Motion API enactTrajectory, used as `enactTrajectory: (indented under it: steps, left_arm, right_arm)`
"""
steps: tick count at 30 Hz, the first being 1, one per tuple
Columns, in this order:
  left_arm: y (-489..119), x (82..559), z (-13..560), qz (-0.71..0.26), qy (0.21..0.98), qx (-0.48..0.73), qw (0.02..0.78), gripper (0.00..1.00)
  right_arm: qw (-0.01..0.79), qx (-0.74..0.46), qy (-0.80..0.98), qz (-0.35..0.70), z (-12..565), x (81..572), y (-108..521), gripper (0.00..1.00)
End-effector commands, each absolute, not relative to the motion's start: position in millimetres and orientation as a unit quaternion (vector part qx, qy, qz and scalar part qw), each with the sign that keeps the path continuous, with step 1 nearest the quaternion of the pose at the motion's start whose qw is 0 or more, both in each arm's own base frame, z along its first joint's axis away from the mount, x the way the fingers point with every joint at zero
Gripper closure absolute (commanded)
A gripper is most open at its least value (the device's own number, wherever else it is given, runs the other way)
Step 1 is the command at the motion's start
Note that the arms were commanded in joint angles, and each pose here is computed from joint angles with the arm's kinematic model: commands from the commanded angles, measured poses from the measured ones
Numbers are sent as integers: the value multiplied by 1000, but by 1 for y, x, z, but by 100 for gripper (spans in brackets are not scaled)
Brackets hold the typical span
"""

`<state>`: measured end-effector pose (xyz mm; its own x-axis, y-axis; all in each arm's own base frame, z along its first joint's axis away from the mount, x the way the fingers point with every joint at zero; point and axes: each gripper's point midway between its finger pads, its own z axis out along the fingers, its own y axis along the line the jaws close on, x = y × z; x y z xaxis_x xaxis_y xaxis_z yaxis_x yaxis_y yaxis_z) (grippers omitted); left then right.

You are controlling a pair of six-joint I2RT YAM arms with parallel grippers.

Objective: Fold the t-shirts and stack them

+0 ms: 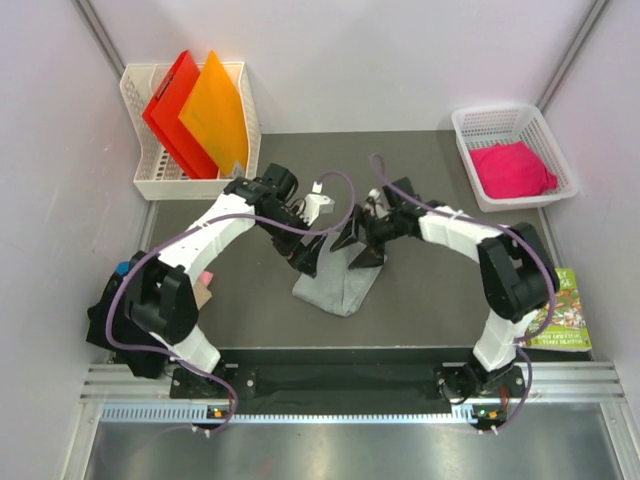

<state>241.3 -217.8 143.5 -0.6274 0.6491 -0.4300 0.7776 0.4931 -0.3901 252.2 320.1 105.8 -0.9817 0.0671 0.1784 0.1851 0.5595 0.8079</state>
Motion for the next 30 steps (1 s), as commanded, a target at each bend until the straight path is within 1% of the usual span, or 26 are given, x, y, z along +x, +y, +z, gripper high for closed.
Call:
enactTrajectory:
  steps: [1, 6, 8, 12, 15, 18, 19, 21, 22, 24, 25, 26, 28, 30]
  left_arm:
    - [-233, 250, 168, -312, 838, 418, 161, 1]
    - [-229, 258, 143, -291, 858, 395, 153, 1]
    - [-226, 263, 134, -277, 866, 390, 148, 1]
    - [-227, 275, 130, -270, 870, 385, 150, 1]
    - [-234, 271, 126, -289, 865, 387, 137, 1]
    - [-243, 260, 124, -301, 857, 400, 123, 1]
    - [-245, 256, 125, -303, 853, 406, 122, 1]
    - [-252, 245, 126, -306, 845, 421, 117, 1]
    - [-254, 242, 128, -307, 841, 429, 120, 1]
    - [-259, 233, 124, -301, 836, 444, 115, 1]
    - [-261, 229, 121, -299, 834, 450, 113, 1]
    - [-260, 229, 114, -287, 836, 454, 112, 1]
    - [-264, 223, 104, -281, 836, 462, 97, 1]
    - [-263, 222, 95, -278, 838, 460, 90, 1]
  right_arm:
    - [-9, -60, -889, -455, 142, 283, 285, 21]
    - [2, -83, -903, -421, 108, 289, 266, 23]
    - [8, -91, -900, -427, 95, 290, 268, 25]
    - [12, -114, -893, -436, 90, 292, 272, 26]
    - [17, -119, -897, -426, 79, 290, 268, 27]
    - [18, -131, -909, -396, 61, 292, 258, 30]
    - [31, -137, -914, -381, 51, 289, 255, 30]
    - [25, -130, -922, -364, 44, 295, 250, 31]
    - [40, -134, -927, -348, 34, 291, 247, 32]
    - [38, -127, -935, -330, 28, 296, 244, 33]
    - [53, -129, -938, -316, 19, 291, 241, 34]
    - [51, -124, -941, -310, 17, 294, 240, 36]
    - [70, -126, -948, -283, 4, 289, 232, 37]
    - [69, -116, -953, -273, 1, 293, 230, 38]
